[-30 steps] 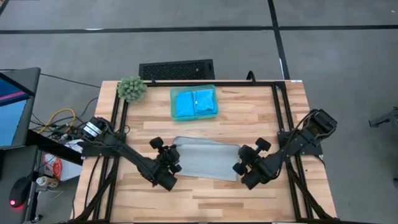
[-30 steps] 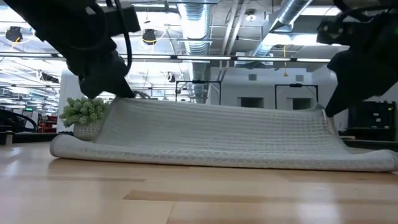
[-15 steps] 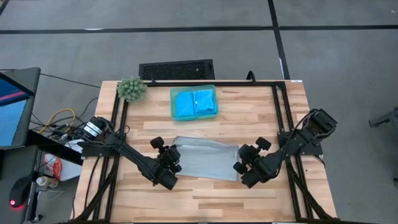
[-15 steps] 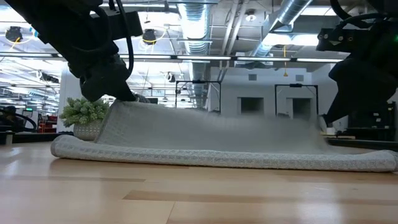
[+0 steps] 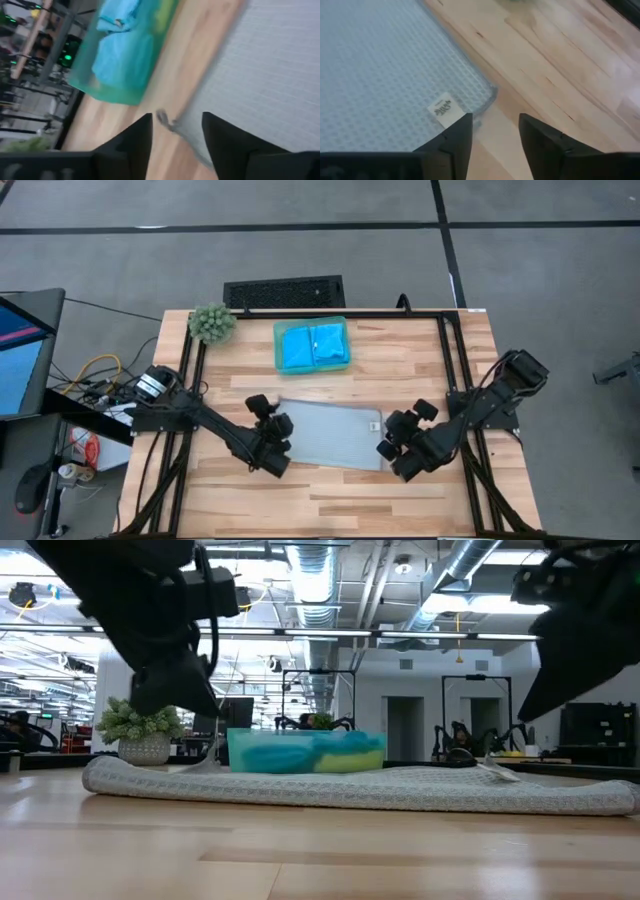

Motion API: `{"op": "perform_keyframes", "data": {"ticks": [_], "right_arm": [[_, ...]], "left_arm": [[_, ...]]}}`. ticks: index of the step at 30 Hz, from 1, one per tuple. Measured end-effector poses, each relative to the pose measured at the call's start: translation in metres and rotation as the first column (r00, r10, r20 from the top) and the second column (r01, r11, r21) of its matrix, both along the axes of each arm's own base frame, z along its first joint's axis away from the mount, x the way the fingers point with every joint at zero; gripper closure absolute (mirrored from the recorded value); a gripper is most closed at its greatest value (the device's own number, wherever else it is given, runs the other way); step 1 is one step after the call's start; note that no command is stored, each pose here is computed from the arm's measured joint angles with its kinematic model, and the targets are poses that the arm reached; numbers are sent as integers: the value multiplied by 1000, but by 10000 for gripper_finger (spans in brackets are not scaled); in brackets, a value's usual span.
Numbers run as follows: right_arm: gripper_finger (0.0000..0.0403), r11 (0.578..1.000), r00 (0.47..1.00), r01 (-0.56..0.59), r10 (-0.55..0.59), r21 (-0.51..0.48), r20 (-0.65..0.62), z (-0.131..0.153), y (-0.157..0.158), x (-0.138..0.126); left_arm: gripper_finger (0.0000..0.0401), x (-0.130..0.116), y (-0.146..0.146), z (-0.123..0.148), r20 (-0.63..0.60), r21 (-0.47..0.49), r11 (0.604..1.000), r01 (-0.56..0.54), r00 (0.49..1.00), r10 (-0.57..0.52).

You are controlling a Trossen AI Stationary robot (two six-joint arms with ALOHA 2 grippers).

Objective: Fold microfiber towels
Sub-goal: Fold the gray microfiber towel

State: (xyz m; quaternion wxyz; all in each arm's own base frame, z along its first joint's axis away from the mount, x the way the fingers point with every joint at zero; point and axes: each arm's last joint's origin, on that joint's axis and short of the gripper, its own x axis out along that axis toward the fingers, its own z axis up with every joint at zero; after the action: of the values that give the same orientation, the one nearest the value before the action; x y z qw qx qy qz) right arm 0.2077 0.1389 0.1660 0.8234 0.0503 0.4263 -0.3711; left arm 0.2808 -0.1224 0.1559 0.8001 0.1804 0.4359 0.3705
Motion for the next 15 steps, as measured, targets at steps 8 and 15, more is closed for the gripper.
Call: {"op": "perform_keyframes", "data": {"ticks": [8,15], "right_arm": [[219,929,917,-363,370,-71,152,17,49,-19],[227,818,804,-538,571,-205,165,-7,92,-30]], "left_arm": [[210,-5,-34,20,21,67,989,131,991,-133],[213,-45,-102,20,200,4,947,320,928,-314]]}}
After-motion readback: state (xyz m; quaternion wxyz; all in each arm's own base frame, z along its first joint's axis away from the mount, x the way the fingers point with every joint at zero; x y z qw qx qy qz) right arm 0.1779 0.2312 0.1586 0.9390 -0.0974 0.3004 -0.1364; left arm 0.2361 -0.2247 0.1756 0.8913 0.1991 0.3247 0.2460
